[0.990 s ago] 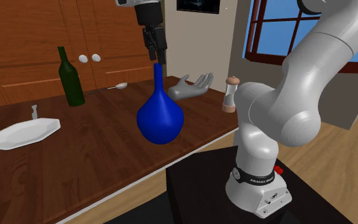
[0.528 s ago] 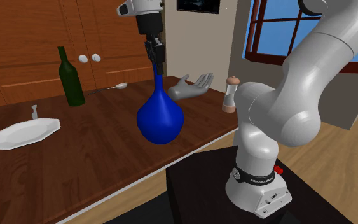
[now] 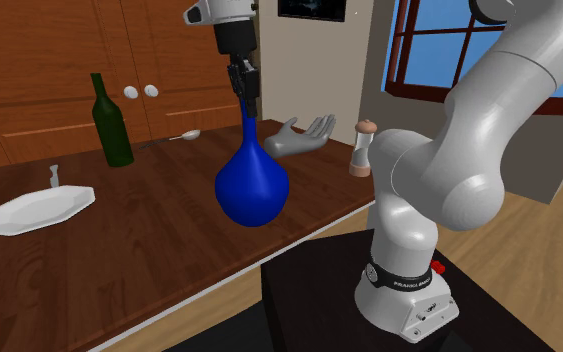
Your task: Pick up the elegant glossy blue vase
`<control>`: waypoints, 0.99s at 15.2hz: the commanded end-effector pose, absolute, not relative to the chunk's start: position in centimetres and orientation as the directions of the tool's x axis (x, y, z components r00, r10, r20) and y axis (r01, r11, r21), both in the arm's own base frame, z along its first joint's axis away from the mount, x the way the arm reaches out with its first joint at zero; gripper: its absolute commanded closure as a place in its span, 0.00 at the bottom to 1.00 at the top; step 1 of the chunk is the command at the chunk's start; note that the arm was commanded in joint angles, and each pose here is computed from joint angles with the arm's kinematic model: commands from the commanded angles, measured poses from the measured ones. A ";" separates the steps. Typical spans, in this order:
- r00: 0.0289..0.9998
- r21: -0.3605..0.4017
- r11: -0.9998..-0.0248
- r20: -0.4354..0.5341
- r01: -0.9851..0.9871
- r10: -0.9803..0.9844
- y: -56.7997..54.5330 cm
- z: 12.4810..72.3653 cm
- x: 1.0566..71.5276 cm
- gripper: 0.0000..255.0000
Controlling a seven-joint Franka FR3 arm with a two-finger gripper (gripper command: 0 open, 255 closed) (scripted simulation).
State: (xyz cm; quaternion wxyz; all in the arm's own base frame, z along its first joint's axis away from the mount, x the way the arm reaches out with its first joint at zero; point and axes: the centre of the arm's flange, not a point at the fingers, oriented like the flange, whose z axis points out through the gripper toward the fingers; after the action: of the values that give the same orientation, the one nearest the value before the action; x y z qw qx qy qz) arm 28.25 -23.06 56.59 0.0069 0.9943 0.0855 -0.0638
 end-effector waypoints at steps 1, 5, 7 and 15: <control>0.977 0.002 -0.985 -0.129 0.171 0.169 -23.0 57.1 28.3 1.00; 0.977 0.002 -0.985 -0.129 0.171 0.169 -23.0 59.2 28.3 1.00; 0.977 0.002 -0.985 -0.129 0.171 0.169 -23.0 60.3 28.3 1.00; 0.977 0.002 -0.985 -0.129 0.171 0.169 -23.0 64.5 28.3 1.00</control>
State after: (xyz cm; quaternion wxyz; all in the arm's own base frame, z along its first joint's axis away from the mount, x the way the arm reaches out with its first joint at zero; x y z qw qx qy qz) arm 28.27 -23.04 63.81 0.0064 0.9942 0.0854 -0.0646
